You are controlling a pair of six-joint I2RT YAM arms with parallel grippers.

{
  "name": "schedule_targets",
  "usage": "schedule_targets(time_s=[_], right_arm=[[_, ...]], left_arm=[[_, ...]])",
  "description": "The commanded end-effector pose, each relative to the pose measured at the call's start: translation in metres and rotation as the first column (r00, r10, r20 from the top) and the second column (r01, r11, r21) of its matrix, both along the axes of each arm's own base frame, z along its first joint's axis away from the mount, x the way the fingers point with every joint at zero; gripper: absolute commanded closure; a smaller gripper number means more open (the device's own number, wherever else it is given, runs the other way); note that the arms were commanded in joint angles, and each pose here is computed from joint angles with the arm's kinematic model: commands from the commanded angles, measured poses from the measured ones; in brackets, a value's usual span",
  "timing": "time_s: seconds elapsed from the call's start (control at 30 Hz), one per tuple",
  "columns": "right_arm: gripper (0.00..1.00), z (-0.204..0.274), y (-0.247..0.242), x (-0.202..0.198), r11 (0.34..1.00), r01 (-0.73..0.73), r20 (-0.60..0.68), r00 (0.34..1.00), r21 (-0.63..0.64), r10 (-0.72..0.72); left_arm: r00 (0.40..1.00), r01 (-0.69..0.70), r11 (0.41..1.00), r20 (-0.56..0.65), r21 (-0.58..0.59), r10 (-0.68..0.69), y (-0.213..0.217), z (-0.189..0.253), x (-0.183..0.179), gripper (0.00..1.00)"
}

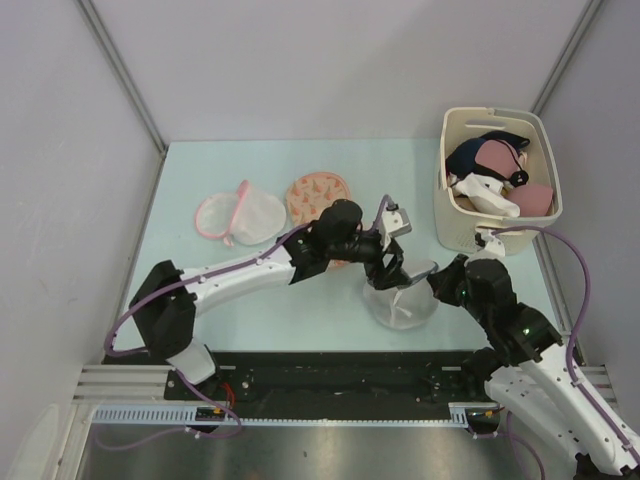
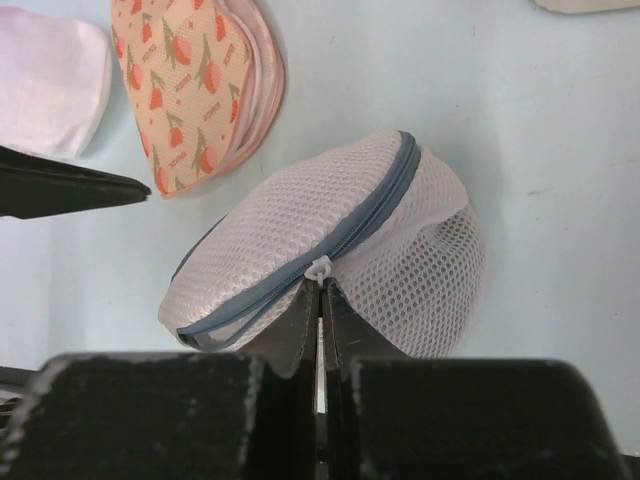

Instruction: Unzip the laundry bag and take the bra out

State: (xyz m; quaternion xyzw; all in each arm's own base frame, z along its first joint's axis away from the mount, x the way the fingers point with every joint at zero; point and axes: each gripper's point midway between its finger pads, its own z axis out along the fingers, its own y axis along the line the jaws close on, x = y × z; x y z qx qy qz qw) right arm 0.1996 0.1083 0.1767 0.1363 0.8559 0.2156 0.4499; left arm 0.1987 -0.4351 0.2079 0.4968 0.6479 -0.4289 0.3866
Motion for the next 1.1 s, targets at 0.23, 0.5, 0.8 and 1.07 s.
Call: schedule_targets(time_s=[0.23,0.5,0.8,1.07], right_arm=[[1.0,0.008,0.008,0.004,0.998,0.006,0.018,1.0,0.058,-0.007],[1.0,0.012,0.006,0.002,0.998,0.011,0.03,0.999,0.067,-0.013],[1.0,0.02,-0.02,0.008,0.996,0.092,0.072,0.993,0.002,-0.092],[1.0,0.015,-0.05,0.019,0.984,0.177,0.046,0.983,-0.027,-0.176]], left_arm=[[1.0,-0.015,1.0,0.016,0.009,0.015,-0.046,0.009,-0.001,0.31],[0.999,-0.035,0.994,0.031,0.103,0.032,-0.054,-0.025,0.0,0.51],[0.994,0.028,0.995,0.105,0.094,-0.038,-0.038,-0.001,-0.005,1.0],[0.98,0.091,0.995,0.18,-0.038,-0.083,0.01,0.019,-0.02,1.0]])
